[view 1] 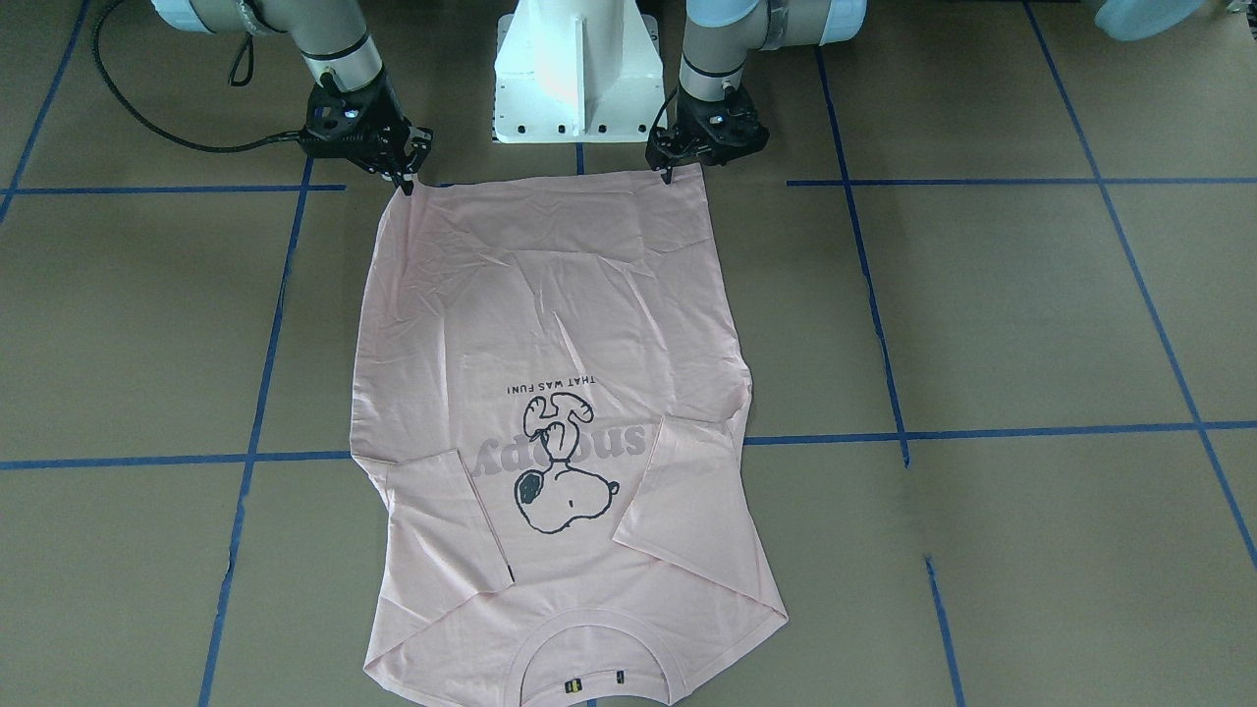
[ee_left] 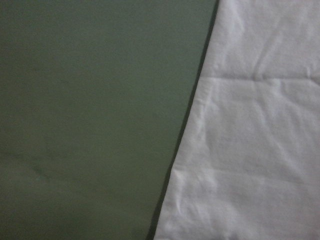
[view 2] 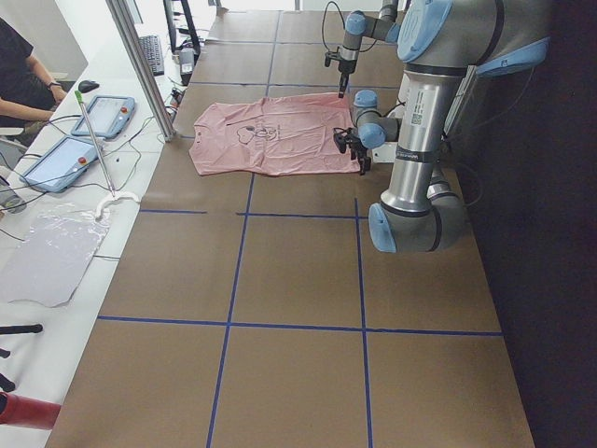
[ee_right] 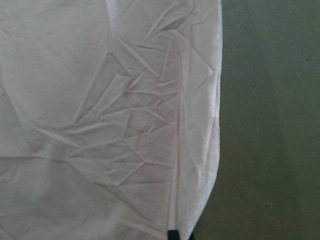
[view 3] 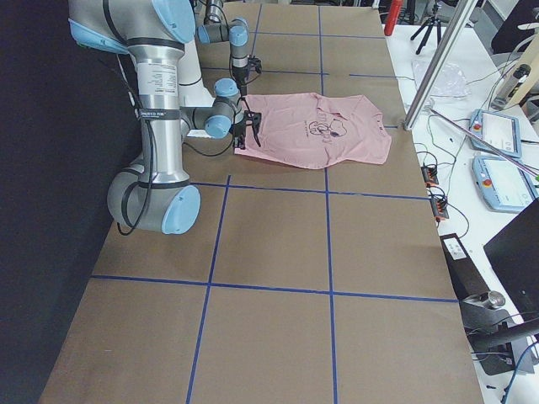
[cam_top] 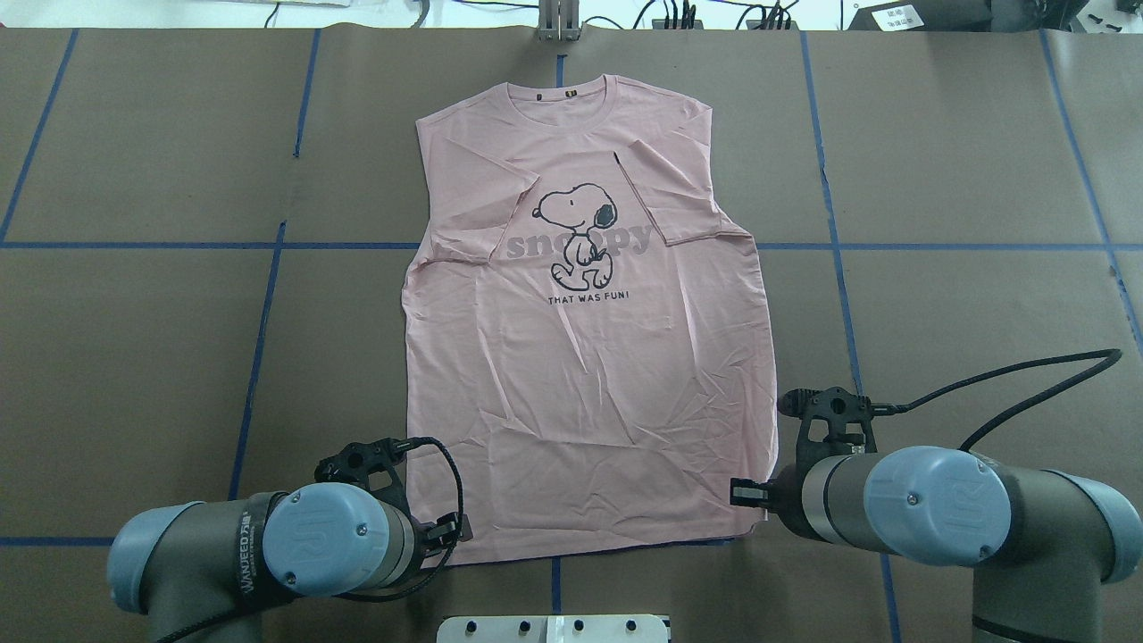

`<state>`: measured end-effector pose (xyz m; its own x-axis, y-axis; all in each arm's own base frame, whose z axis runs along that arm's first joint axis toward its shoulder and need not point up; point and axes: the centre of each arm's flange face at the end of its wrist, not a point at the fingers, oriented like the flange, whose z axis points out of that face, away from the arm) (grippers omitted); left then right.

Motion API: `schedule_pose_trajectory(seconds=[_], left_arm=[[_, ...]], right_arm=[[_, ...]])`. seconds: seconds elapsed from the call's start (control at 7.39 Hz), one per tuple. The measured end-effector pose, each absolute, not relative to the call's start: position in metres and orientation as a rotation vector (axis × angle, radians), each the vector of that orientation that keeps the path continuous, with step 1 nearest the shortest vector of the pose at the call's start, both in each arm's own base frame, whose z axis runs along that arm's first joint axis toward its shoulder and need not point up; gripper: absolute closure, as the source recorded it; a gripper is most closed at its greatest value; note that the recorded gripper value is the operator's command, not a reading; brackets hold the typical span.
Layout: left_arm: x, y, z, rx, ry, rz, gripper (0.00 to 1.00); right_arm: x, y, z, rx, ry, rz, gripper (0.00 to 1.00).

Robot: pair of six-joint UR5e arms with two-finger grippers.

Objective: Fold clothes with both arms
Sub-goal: 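Grasp the hem corners with both grippers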

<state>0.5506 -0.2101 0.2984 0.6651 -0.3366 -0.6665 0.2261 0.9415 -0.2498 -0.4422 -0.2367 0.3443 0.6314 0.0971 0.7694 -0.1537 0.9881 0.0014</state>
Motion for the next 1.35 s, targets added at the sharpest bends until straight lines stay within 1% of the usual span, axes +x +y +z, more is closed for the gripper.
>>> schedule_pose_trajectory(seconds=[0.41, 0.54, 0.68, 0.81, 1.35], left_arm=[[0.552, -0.211, 0.301, -0.15, 0.775, -0.32, 0.72], [0.553, -0.211, 0.3, -0.151, 0.777, -0.32, 0.88], [0.552, -0.21, 0.298, -0.151, 0.78, -0.32, 0.98], [0.551, -0.211, 0.296, -0.15, 0.786, -0.32, 1.0], [0.547, -0.211, 0.288, -0.15, 0.803, -0.32, 1.0]], right_arm=[[-0.442, -0.237, 0.343, 0.069, -0.878, 0.143, 1.0], [-0.441, -0.237, 0.343, 0.069, -0.878, 0.143, 1.0], [-0.441, -0.237, 0.343, 0.068, -0.879, 0.143, 1.0], [-0.441, -0.237, 0.342, 0.068, -0.88, 0.143, 1.0], [-0.439, -0.237, 0.339, 0.066, -0.888, 0.142, 1.0]])
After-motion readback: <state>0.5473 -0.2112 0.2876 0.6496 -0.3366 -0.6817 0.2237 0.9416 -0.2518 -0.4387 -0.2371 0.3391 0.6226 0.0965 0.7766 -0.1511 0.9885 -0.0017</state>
